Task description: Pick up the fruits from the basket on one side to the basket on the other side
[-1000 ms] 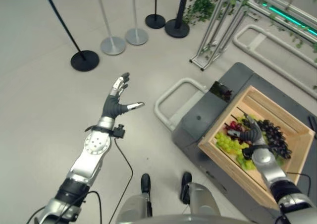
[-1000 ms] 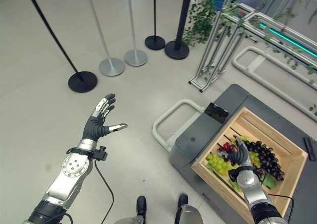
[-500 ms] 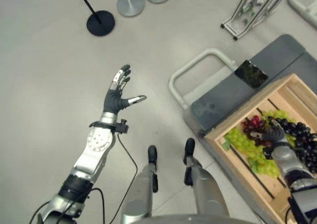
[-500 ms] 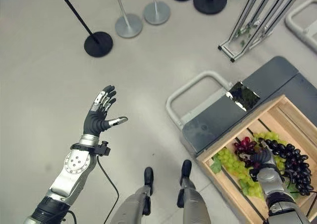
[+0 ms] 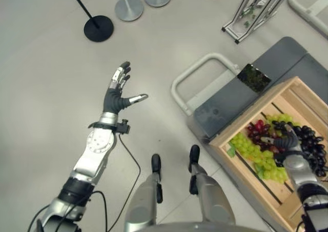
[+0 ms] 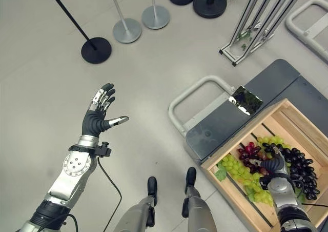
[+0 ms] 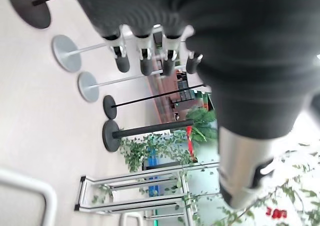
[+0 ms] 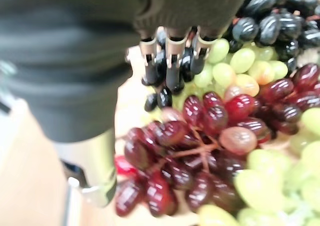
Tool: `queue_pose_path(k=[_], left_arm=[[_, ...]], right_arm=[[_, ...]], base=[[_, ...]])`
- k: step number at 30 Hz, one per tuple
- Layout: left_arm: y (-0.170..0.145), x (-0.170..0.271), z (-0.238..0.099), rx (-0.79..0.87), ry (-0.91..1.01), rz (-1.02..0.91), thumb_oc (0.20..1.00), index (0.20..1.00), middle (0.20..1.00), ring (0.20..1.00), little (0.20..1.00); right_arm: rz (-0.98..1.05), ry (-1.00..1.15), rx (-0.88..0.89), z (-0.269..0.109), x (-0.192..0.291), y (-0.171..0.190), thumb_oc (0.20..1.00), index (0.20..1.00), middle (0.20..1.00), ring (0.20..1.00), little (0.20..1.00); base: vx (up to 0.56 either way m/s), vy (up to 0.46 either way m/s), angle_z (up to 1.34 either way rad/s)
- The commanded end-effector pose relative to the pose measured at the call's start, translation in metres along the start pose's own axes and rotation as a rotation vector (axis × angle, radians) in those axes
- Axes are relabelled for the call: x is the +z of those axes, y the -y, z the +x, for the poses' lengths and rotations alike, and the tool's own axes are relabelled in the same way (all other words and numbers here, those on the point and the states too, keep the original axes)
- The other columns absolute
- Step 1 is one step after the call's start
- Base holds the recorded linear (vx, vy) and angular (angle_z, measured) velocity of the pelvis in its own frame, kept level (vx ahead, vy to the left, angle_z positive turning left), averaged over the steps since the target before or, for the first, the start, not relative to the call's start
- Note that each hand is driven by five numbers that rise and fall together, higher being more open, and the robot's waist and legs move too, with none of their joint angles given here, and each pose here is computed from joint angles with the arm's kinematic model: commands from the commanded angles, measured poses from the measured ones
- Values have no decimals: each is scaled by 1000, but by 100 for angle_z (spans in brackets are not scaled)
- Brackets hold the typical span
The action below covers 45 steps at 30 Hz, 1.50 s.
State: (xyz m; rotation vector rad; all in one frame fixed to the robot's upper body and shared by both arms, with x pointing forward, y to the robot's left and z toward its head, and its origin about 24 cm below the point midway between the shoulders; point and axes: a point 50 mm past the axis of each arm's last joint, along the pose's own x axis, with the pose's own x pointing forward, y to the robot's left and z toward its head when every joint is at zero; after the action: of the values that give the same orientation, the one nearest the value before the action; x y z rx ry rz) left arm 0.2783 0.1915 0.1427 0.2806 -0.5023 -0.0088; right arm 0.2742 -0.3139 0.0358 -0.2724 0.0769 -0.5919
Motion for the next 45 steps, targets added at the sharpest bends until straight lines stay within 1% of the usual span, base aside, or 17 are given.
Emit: queue_pose_path(k=[1,3,6,9,13,19,22,26,29,31,35,38,39,40,41,44,45], left_arm=[[-1,3,-3,41,36,11,1000,1000,1000,1000,1000],[5,0,-4,26,18,12,1000,1000,1000,1000,1000],[7,-2,-7,20,2,-6,1000,1000,1000,1000,1000],[2,-5,-10,24,-14,20,1000,1000,1000,1000,1000],[-1,-12,-18,32,-60,3,1000,1000,1000,1000,1000],[-3,-17,-26,29,-89,3,1000,1000,1000,1000,1000],[-2,-16,-28,20,-89,-11,1000,1000,1000,1000,1000],[-1,-12,-27,25,-74,-41,1000,1000,1000,1000,1000],[7,-7,-21,21,-39,-93,1000,1000,1000,1000,1000],[8,-7,-21,23,-39,-96,1000,1000,1000,1000,1000],[4,-4,-23,29,-27,-86,1000,1000,1000,1000,1000],[4,1,-20,31,9,-97,1000,1000,1000,1000,1000],[5,7,-19,23,35,-113,1000,1000,1000,1000,1000],[4,7,-19,25,37,-114,1000,1000,1000,1000,1000],[4,12,-15,26,66,-110,1000,1000,1000,1000,1000],[4,13,-14,30,78,-115,1000,1000,1000,1000,1000],[5,17,-13,27,90,-121,1000,1000,1000,1000,1000]], right_arm=[[112,130,-46,-10,16,5,1000,1000,1000,1000,1000],[95,133,-27,-19,13,4,1000,1000,1000,1000,1000],[63,162,15,-20,20,-9,1000,1000,1000,1000,1000],[59,187,69,-21,28,-23,1000,1000,1000,1000,1000],[47,171,108,-26,23,-28,1000,1000,1000,1000,1000],[-39,153,130,-31,14,-24,1000,1000,1000,1000,1000],[-104,149,119,-30,10,-11,1000,1000,1000,1000,1000],[-139,171,106,-25,15,-2,1000,1000,1000,1000,1000],[-192,218,90,-14,28,4,1000,1000,1000,1000,1000],[-206,232,90,-11,31,3,1000,1000,1000,1000,1000],[-300,257,91,-4,36,6,1000,1000,1000,1000,1000],[-394,314,97,7,51,2,1000,1000,1000,1000,1000],[-454,351,109,14,61,-1,1000,1000,1000,1000,1000],[-455,353,109,14,62,-2,1000,1000,1000,1000,1000],[-512,427,132,21,82,-11,1000,1000,1000,1000,1000],[-545,452,146,28,92,-18,1000,1000,1000,1000,1000],[-570,506,168,30,107,-26,1000,1000,1000,1000,1000]], base=[[4,116,-119],[1,222,-76],[-78,192,-41],[-132,85,-134],[-50,14,-77],[59,-94,-55],[110,-146,-43],[39,-194,-25],[-42,-125,-17],[18,-36,-19],[-9,48,-29],[-89,113,-30],[-85,124,-64],[-180,174,-84],[-111,85,-52],[-48,76,-13],[-2,30,0]])
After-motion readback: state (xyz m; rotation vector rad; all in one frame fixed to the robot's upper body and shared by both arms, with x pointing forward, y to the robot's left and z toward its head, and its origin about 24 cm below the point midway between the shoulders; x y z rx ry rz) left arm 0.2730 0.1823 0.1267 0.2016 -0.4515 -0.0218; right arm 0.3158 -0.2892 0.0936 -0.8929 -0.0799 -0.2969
